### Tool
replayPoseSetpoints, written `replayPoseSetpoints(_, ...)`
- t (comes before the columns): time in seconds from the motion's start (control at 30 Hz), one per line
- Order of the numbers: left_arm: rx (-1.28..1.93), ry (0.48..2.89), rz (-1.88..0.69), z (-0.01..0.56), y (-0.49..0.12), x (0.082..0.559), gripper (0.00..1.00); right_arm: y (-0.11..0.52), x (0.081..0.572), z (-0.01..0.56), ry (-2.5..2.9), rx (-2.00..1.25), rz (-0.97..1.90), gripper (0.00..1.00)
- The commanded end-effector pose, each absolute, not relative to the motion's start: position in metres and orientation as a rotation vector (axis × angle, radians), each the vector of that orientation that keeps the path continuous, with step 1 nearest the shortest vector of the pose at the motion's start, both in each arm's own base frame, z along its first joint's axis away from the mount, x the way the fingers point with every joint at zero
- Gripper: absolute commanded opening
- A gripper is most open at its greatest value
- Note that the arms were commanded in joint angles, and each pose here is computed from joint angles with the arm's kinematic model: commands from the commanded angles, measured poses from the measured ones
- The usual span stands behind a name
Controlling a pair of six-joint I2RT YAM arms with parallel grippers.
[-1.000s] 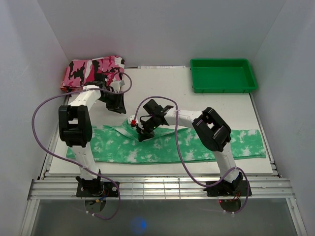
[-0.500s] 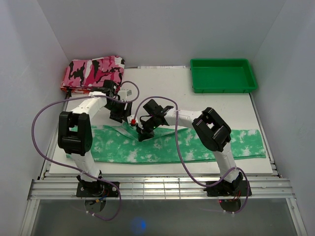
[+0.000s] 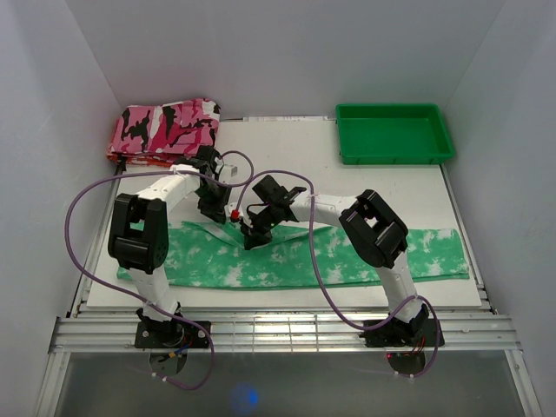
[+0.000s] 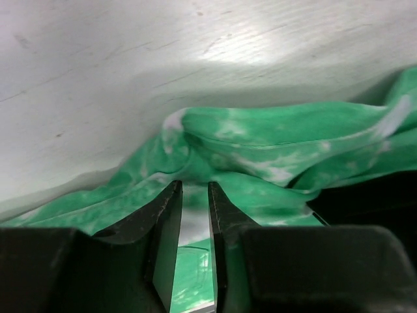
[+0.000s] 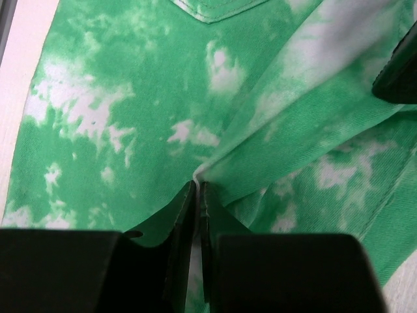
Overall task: Fold and stack the trousers
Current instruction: Fold the trousers
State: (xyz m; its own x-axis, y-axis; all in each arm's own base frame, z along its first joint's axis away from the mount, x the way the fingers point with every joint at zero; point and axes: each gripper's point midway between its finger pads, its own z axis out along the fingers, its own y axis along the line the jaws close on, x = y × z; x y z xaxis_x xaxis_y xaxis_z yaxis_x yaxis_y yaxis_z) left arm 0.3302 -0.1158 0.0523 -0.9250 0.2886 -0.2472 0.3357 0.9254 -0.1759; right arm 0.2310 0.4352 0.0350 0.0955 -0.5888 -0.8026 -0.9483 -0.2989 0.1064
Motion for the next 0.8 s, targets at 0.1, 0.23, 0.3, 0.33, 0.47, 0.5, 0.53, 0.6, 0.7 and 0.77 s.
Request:
replayPoseSetpoints(0.1,0.426,2.87,-0.185,0.047,-0.101,0.341,0.39,0.42,0.243,0.009,1.617,-1.952,0.992,0.13)
replayPoseSetpoints(0.23,0.424,2.852,-0.265,0.049,-0.112,0.345,0.44,0.421,0.245,0.009,1.617,-1.953,0.983,0.14)
replayPoseSetpoints(0.3,0.43,2.809,-0.317,0.061,-0.119,0.349,0.53,0.421,0.246,0.009,1.618,-1.954,0.979,0.14)
replayPoseSetpoints(0.33,0.437,2.793,-0.346,0.064,-0.123,0.35,0.55,0.421,0.246,0.009,1.617,-1.955,0.978,0.14)
replayPoseSetpoints(0.47,0.424,2.789,-0.359,0.067,-0.125,0.349,0.56,0.422,0.246,0.008,1.62,-1.953,0.979,0.14)
replayPoseSetpoints(0.5,0.42,2.795,-0.363,0.066,-0.126,0.349,0.56,0.422,0.247,0.008,1.622,-1.952,0.98,0.15)
replayPoseSetpoints(0.53,0.417,2.8,-0.369,0.064,-0.126,0.348,0.56,0.422,0.247,0.008,1.62,-1.951,0.977,0.15)
replayPoseSetpoints(0.6,0.409,2.812,-0.366,0.059,-0.126,0.347,0.55,0.422,0.248,0.009,1.619,-1.951,0.975,0.16)
replayPoseSetpoints(0.7,0.404,2.848,-0.33,0.048,-0.12,0.343,0.52,0.422,0.249,0.009,1.625,-1.947,0.966,0.17)
replayPoseSetpoints(0.77,0.405,2.861,-0.322,0.044,-0.12,0.34,0.51,0.422,0.249,0.009,1.629,-1.946,0.959,0.17)
